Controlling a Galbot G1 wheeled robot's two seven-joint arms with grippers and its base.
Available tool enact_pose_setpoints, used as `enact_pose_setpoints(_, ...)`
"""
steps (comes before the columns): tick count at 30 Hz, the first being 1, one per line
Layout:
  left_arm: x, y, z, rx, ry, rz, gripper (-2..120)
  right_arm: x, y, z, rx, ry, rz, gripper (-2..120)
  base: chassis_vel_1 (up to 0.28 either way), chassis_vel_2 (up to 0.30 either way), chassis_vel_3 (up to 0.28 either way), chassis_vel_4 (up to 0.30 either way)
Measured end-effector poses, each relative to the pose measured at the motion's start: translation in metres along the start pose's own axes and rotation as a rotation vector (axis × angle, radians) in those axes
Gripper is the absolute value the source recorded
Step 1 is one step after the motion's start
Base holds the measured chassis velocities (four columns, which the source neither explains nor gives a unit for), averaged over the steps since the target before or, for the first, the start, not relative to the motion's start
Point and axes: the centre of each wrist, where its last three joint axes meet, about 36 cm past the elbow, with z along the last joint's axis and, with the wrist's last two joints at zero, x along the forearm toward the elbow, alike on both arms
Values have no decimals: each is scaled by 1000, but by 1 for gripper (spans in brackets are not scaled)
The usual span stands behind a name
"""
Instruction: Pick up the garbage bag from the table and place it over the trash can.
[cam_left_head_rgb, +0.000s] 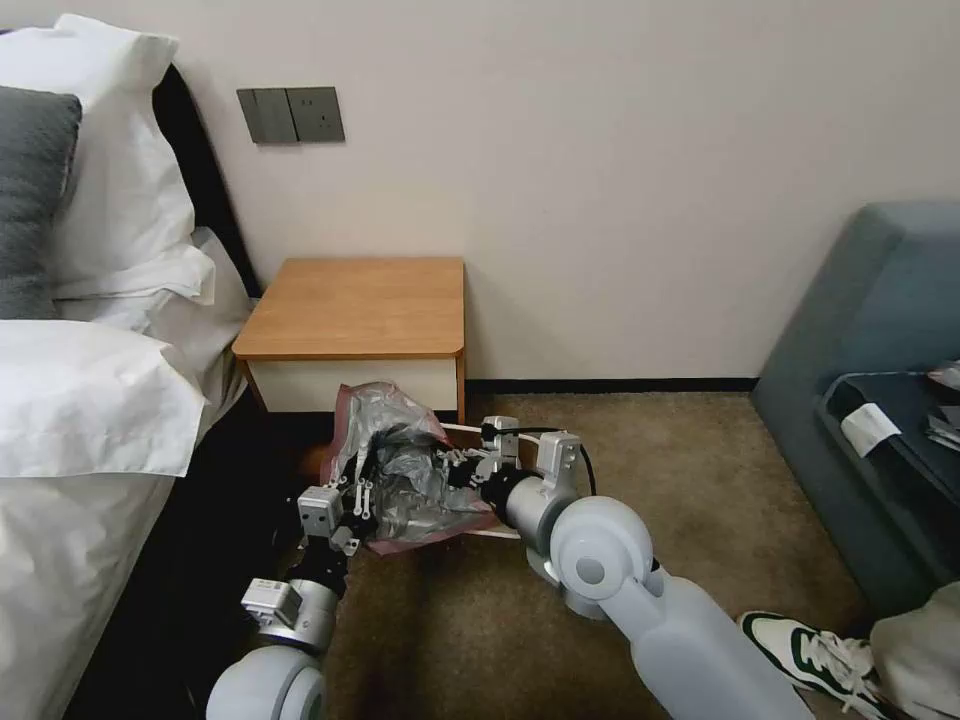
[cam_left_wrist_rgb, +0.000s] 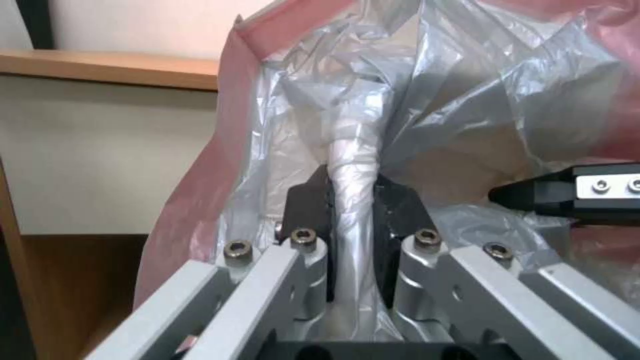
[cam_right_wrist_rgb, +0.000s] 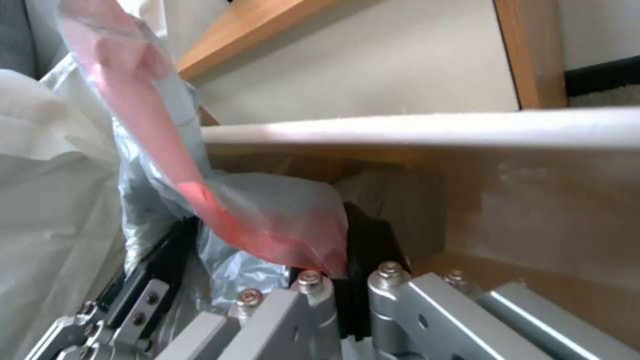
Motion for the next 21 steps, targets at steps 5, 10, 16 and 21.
enact_pose_setpoints(5, 0, 0, 1, -6, 8, -17, 7, 7, 8, 2, 3, -9, -20, 0, 0, 0, 0, 0)
enact_pose_setpoints(10, 0, -1, 1, -19, 21, -26, 7, 22, 17, 3, 43, -71, -63, 0, 0, 0, 0, 0)
enact_pose_setpoints(16, 1, -4, 0, -36, 15, -12, 7, 28, 11, -11, 92, -169, -88, 0, 0, 0, 0, 0)
enact_pose_setpoints(21, 2, -3, 1, -49, -4, -12, 7, 30, 2, -24, 106, -199, -67, 0, 0, 0, 0, 0)
